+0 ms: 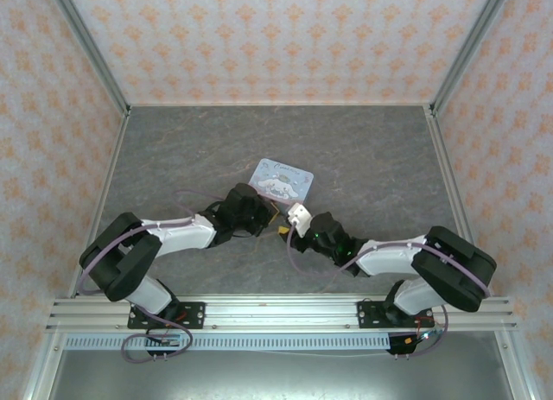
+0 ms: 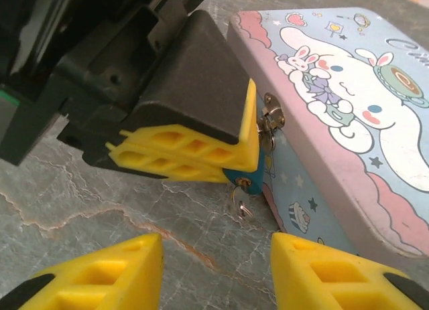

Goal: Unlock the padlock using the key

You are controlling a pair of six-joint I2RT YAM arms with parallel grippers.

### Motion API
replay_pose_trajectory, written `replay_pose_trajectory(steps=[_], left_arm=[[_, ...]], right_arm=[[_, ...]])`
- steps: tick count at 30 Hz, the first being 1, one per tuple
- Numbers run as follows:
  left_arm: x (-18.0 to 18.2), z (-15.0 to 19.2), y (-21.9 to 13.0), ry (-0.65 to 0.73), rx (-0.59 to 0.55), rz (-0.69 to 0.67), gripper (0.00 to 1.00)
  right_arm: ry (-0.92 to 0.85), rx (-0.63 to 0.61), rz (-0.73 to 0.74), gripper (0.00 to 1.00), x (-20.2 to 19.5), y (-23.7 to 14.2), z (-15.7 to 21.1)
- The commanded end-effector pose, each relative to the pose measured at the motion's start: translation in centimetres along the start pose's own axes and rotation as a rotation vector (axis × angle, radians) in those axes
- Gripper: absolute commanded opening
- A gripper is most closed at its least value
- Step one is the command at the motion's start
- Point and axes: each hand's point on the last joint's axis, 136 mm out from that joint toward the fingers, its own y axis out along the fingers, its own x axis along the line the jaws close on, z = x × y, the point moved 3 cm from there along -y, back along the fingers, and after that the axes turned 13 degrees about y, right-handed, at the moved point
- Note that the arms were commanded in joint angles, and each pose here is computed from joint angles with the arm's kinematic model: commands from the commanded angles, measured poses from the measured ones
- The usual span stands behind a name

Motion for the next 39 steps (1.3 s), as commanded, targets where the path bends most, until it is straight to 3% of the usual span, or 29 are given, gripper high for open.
replay_pose_trajectory(steps=[1,11,26,39], left_arm=[[-1.7,-1.0,-1.3,0.081,-0.041,0.024,0.0],[-2.6,-1.0,-2.5,0.132,-0.044,0.045,0.0],[-3.8,-1.0,-2.9,0.137,-0.034,0.082,0.0],[-3.8,-1.0,-2.9,0.138,-0.029,0.085,0.0]], right_arm=[[-0.152,-0.008,0.131,0.46,-0.9,-0.7,-0.1],[-0.404,-0.034,0.284,0.46,-0.7,-0.6,-1.1],[-0.386,-0.055,0.203,0.44,1.1,1.4,-1.9],[-0.378,-0.055,0.198,0.31,1.5,2.4,-2.1]])
